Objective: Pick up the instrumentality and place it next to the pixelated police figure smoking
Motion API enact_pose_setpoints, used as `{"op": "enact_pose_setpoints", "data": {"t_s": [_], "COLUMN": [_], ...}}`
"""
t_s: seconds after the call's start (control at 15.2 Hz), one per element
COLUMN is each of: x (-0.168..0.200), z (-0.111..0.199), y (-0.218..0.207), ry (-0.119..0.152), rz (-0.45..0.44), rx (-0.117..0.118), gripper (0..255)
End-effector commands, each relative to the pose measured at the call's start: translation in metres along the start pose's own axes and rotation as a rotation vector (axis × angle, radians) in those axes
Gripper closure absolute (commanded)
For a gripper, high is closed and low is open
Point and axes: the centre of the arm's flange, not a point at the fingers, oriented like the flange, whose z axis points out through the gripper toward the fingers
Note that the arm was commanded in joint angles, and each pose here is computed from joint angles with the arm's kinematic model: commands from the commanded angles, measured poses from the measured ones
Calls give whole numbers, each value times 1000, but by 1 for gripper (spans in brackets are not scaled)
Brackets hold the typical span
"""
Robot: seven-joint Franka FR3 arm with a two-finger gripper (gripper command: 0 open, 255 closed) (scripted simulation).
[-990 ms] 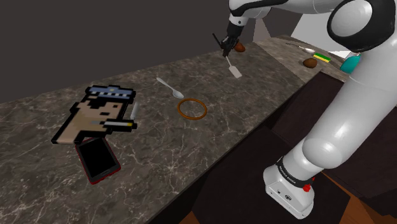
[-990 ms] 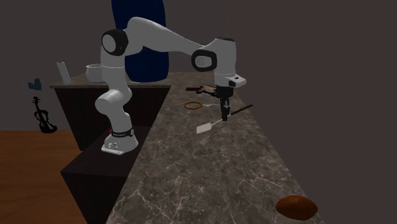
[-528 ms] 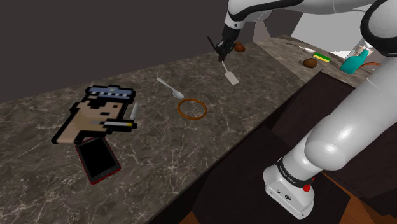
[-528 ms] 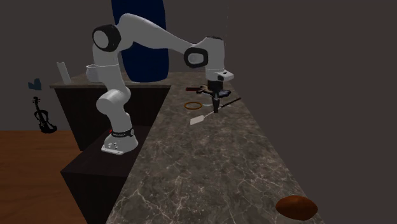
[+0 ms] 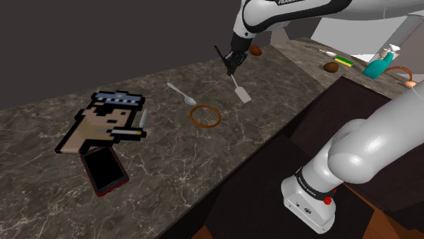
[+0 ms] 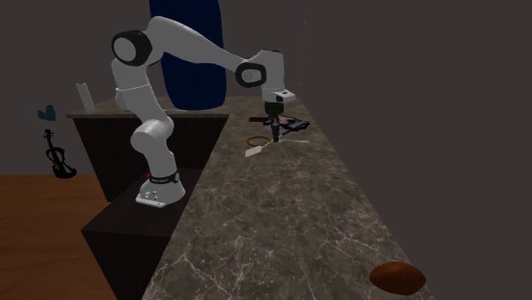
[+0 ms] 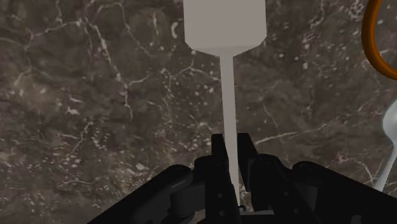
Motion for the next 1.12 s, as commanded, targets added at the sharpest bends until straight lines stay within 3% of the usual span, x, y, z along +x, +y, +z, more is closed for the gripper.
{"op": "enact_pose_setpoints", "data": {"t_s": [0.0, 1.06], "x": [-13, -105], "z": [-4, -10], "y": [-24, -214], "ry": [0, 0], "rz": [2, 2], "rx": [-1, -1], "gripper": [255, 255]}}
